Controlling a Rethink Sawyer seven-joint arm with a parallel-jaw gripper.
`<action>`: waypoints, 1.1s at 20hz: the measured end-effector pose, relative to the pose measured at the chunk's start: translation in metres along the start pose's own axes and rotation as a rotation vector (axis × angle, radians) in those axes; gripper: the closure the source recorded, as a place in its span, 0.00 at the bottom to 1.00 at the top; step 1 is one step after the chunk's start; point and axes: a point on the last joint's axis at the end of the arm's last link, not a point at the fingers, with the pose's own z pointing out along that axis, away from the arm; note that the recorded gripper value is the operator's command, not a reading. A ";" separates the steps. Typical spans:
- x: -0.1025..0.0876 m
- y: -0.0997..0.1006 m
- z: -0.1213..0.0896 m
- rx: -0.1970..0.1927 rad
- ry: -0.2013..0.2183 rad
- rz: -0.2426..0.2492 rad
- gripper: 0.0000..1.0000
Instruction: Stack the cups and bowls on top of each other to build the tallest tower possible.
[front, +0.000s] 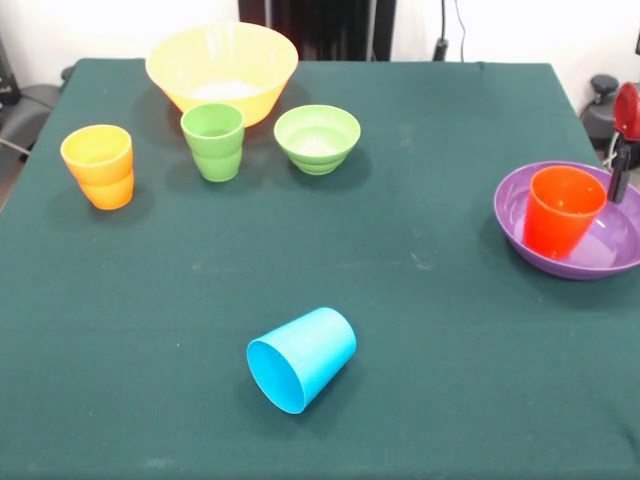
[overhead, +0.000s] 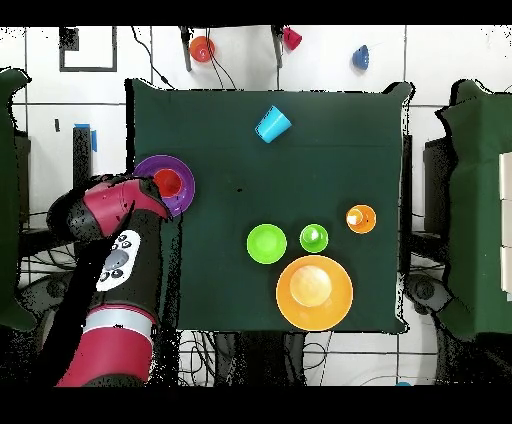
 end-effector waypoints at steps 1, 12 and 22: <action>-0.001 0.000 0.001 -0.001 -0.002 0.000 0.00; 0.025 -0.007 0.036 0.023 0.046 -0.010 0.00; 0.028 -0.007 0.039 0.025 0.053 -0.009 0.00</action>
